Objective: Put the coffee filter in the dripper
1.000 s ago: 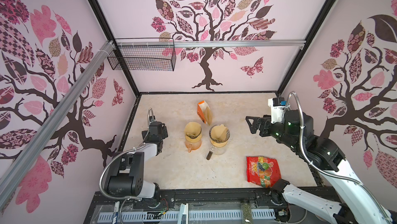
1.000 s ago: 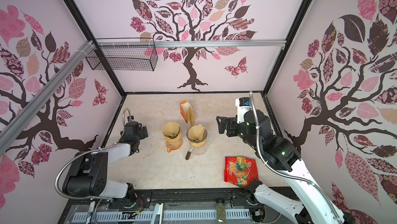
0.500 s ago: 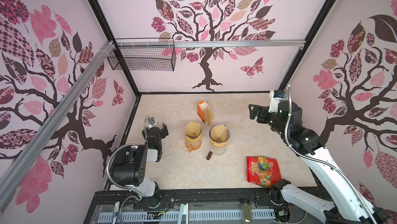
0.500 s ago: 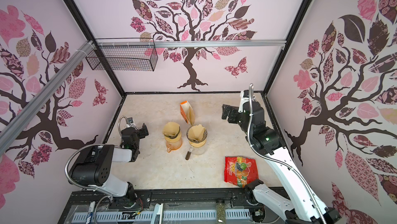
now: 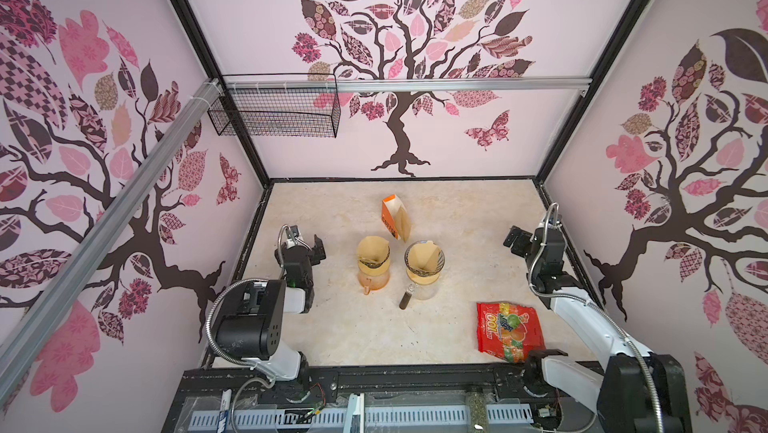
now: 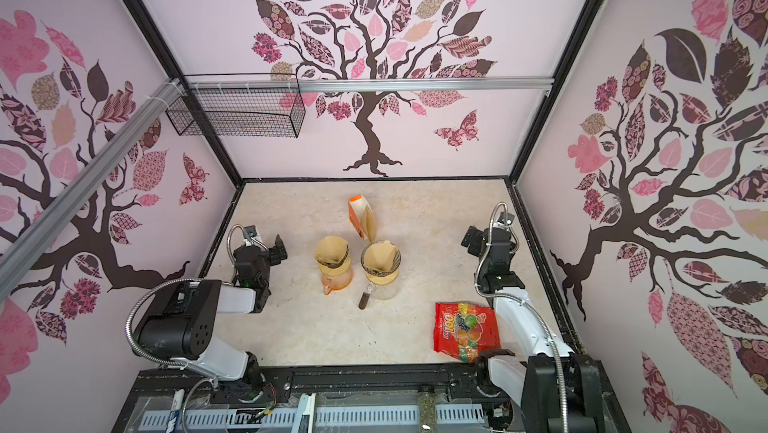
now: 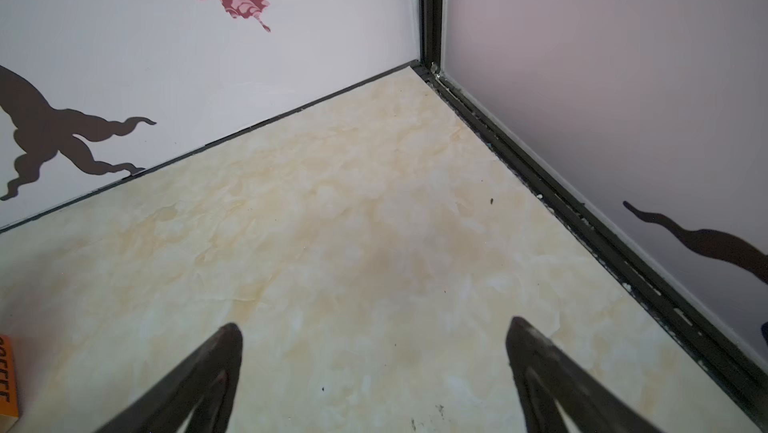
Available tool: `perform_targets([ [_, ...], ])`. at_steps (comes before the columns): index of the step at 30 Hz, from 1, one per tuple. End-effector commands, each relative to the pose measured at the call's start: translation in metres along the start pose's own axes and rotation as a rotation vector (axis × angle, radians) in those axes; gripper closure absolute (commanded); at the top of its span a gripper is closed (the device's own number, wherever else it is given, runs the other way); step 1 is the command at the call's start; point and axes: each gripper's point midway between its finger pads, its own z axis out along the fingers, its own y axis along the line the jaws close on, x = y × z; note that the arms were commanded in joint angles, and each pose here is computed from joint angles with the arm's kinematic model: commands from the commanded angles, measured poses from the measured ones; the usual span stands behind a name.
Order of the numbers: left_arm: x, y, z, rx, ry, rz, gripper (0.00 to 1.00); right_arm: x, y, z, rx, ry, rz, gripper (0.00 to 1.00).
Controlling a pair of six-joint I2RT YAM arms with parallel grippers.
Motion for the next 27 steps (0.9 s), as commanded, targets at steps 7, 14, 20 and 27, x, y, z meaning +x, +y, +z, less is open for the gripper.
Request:
perform_targets([
  [7,-0.002,0.0,-0.001,-0.009,-0.019,0.006,0.02,0.025,-0.013,0.002,-0.024,-0.086,-0.03,0.0],
  [14,-0.001,0.0,-0.001,-0.011,-0.015,0.008,0.02,0.032,0.018,0.008,-0.228,-0.192,-0.044,0.0],
  [20,-0.001,0.0,-0.001,-0.01,-0.015,0.009,0.02,0.052,0.034,0.012,-0.338,-0.223,-0.11,0.0],
  [27,-0.002,0.0,0.0,-0.01,-0.015,0.008,0.02,0.062,0.068,0.024,-0.488,-0.155,-0.208,0.0],
])
